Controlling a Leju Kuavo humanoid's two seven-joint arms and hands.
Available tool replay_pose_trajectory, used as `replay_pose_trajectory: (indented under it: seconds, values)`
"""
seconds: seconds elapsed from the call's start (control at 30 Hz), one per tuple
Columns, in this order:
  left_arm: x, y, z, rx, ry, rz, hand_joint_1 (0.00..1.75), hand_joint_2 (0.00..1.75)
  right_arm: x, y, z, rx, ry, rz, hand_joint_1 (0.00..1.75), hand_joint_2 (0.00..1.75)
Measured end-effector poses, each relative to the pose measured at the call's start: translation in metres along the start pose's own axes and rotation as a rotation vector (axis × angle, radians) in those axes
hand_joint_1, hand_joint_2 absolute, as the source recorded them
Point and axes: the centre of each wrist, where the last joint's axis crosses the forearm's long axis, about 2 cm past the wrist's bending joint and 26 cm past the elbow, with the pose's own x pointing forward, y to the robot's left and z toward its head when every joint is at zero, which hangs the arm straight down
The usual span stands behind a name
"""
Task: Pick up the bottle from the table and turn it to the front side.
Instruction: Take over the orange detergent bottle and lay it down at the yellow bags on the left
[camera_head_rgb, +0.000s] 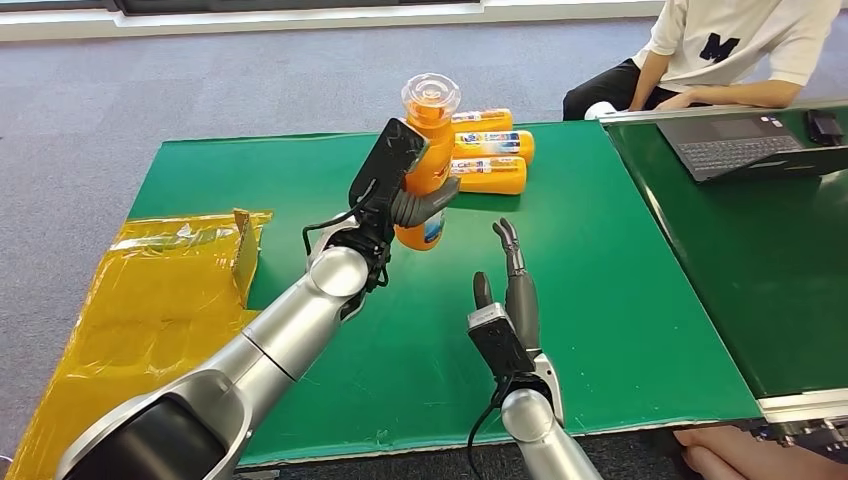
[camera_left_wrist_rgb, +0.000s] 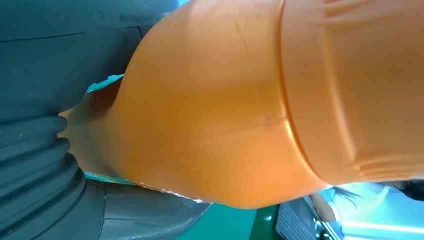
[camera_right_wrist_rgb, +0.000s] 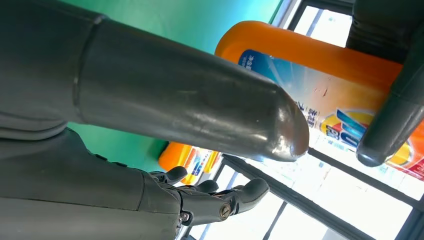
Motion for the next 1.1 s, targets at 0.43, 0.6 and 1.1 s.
replay_pose_trajectory:
  seconds: [0.43, 0.6, 1.1]
  values:
    - [-0.013, 0.040, 0.004, 0.088, -0.027, -0.259, 1.75, 1.75, -0.007, -0.007, 0.011, -0.017, 0.027, 0.014, 0.00, 0.00]
    - [-0.015, 0.047, 0.004, 0.099, -0.031, -0.297, 1.75, 1.75, -0.007, -0.008, 0.012, -0.018, 0.027, 0.016, 0.00, 0.00]
    - [-0.035, 0.100, 0.023, 0.186, -0.053, -0.659, 1.75, 1.75, -0.009, -0.023, 0.033, -0.054, 0.048, 0.060, 0.00, 0.00]
